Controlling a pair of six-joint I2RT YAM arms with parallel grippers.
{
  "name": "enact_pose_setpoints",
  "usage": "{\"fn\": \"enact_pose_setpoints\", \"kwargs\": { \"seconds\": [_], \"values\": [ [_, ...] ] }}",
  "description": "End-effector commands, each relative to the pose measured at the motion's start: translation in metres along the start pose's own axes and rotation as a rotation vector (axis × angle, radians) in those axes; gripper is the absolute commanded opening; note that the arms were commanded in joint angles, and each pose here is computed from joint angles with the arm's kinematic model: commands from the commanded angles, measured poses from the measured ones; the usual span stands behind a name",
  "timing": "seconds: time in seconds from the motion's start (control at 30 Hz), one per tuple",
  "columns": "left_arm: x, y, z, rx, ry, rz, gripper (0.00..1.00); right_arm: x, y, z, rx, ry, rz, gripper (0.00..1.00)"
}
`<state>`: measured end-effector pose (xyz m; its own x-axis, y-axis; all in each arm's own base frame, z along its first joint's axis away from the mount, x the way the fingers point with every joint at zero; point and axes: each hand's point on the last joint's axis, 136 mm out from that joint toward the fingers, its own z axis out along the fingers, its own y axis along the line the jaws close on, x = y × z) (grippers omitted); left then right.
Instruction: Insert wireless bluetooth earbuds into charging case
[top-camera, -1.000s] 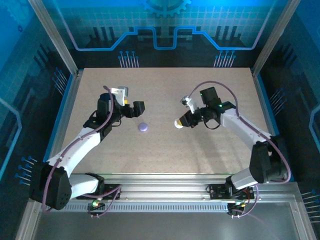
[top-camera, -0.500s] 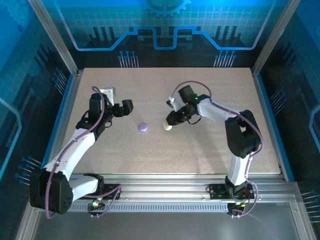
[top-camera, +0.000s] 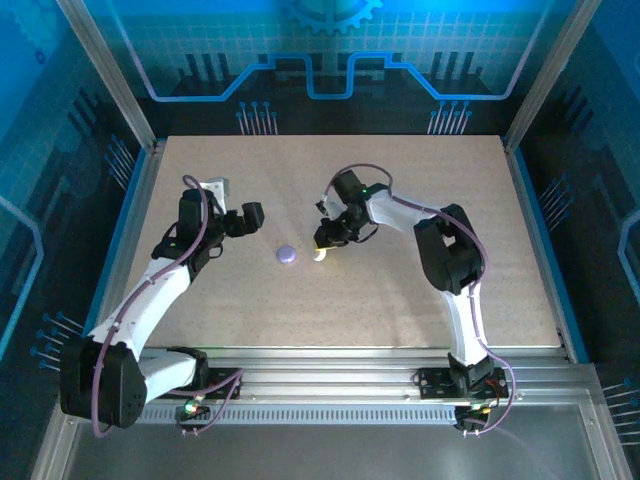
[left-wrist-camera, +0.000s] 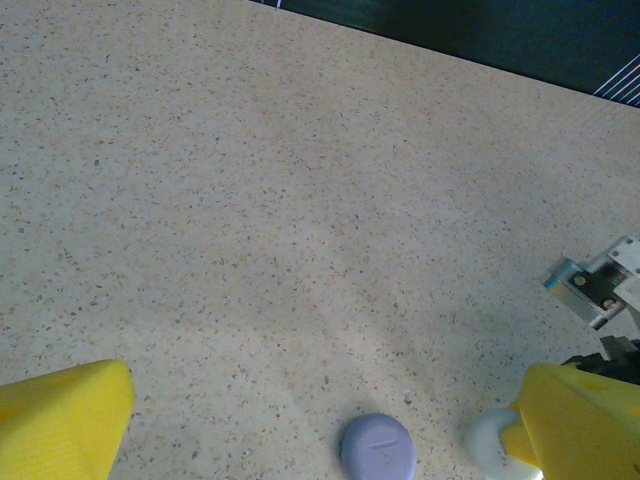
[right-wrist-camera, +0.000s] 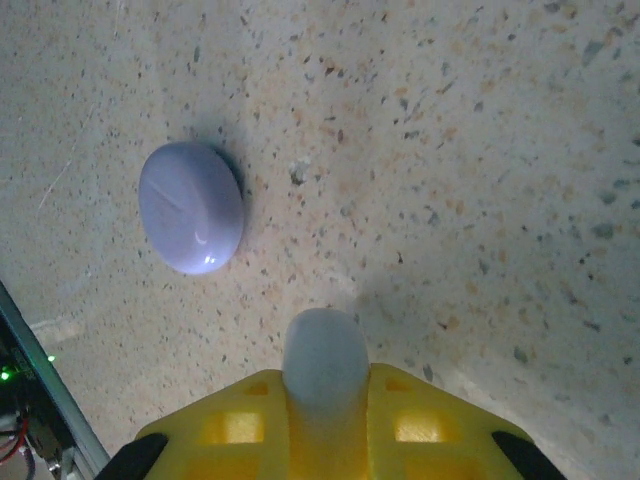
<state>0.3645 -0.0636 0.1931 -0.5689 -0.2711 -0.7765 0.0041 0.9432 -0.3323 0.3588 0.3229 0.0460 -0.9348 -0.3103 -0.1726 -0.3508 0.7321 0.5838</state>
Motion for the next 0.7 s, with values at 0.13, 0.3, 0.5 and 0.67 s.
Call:
{"fn": "enact_pose_setpoints", "kwargs": {
  "seconds": [0.13,0.3,0.5,0.67],
  "values": [
    [0.004,0.009,0.000,-0.026,0.007,-0.025,0.99,0.004,0.001,0.015,0.002,0.072,0.063,0.14],
    [0.004,0.009,0.001,-0.027,0.010,-0.028,0.99,0.008,-0.007,0.017,0.046,0.097,0.085,0.17],
    [0.005,0.009,0.003,-0.026,0.014,-0.032,0.99,0.007,-0.012,0.013,0.079,0.094,0.109,0.31],
    [0.005,0.010,0.003,-0.030,0.013,-0.029,0.99,0.001,-0.012,0.004,0.101,0.070,0.108,0.42]
  ]
}}
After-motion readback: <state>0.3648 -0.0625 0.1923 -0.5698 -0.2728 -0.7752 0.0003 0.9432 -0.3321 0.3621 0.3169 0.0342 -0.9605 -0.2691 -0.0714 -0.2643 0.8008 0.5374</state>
